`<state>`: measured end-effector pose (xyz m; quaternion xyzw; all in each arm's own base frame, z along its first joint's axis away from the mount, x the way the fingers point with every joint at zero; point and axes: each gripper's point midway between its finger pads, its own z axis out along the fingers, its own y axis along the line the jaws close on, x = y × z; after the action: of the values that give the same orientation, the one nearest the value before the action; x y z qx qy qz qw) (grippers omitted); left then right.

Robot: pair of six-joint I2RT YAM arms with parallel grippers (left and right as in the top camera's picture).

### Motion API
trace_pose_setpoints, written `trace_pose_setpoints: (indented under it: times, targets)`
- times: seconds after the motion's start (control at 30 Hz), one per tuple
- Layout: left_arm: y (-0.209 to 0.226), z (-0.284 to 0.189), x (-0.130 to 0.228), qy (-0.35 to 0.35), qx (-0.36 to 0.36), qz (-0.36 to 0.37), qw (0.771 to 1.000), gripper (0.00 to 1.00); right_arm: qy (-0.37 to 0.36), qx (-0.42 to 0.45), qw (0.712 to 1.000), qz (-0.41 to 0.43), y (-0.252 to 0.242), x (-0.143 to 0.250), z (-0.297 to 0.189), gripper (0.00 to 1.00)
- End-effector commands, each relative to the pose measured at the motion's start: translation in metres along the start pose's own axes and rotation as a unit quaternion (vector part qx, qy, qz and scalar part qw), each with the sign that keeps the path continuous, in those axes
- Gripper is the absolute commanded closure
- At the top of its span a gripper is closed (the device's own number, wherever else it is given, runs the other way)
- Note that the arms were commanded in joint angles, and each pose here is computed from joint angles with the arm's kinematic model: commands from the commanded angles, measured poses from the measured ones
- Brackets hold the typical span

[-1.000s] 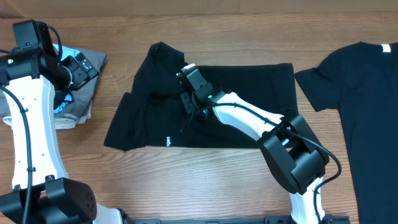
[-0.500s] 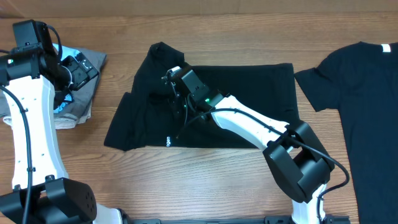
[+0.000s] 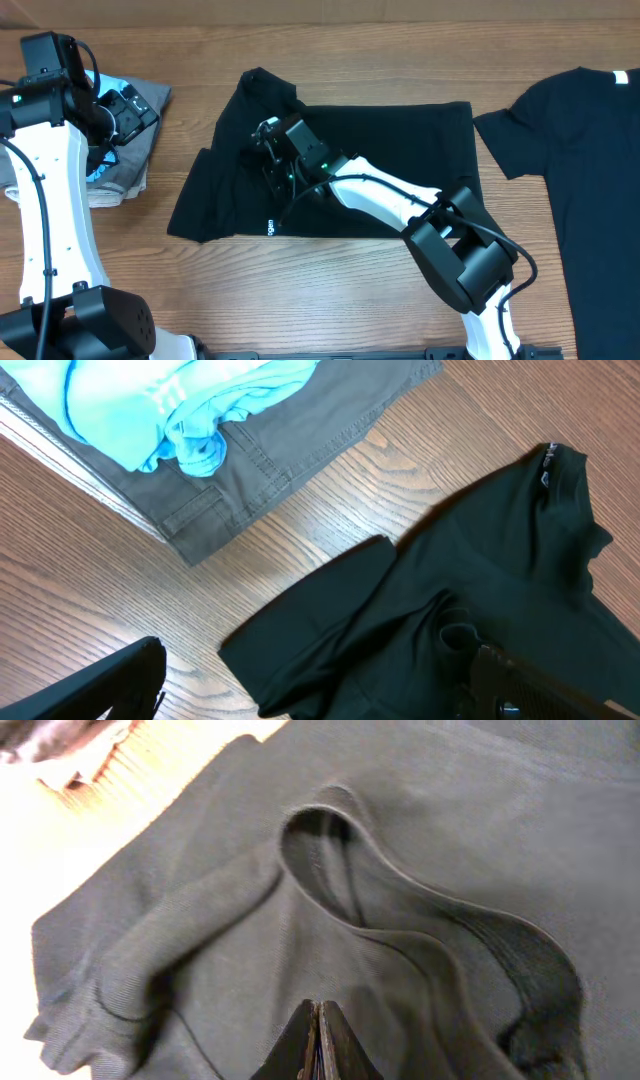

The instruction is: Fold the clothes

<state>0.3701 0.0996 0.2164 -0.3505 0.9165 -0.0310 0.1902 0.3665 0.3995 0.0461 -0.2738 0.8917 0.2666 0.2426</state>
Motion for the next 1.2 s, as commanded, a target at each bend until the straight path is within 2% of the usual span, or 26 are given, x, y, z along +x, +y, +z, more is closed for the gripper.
trace_pose_setpoints:
  times: [0.0, 0.47, 0.57, 1.17]
  targets:
    - [-0.003, -0.008, -0.003, -0.01, 0.009, 0.006, 1.0, 0.0, 0.005, -0.012, 1.0, -0.003, 0.007, 0.005, 0.013, 0.96]
    - [-0.003, -0.008, -0.003, -0.01, 0.009, 0.006, 1.0, 0.0, -0.006, -0.017, 1.0, 0.004, 0.004, 0.01, 0.036, 0.96]
    - [-0.003, -0.008, -0.003, -0.01, 0.009, 0.006, 1.0, 0.0, -0.011, 0.004, 1.0, 0.006, -0.005, 0.011, 0.041, 0.96]
    - [-0.003, -0.008, -0.003, -0.01, 0.009, 0.006, 1.0, 0.0, -0.078, 0.057, 0.994, 0.056, -0.051, -0.024, 0.03, 0.94]
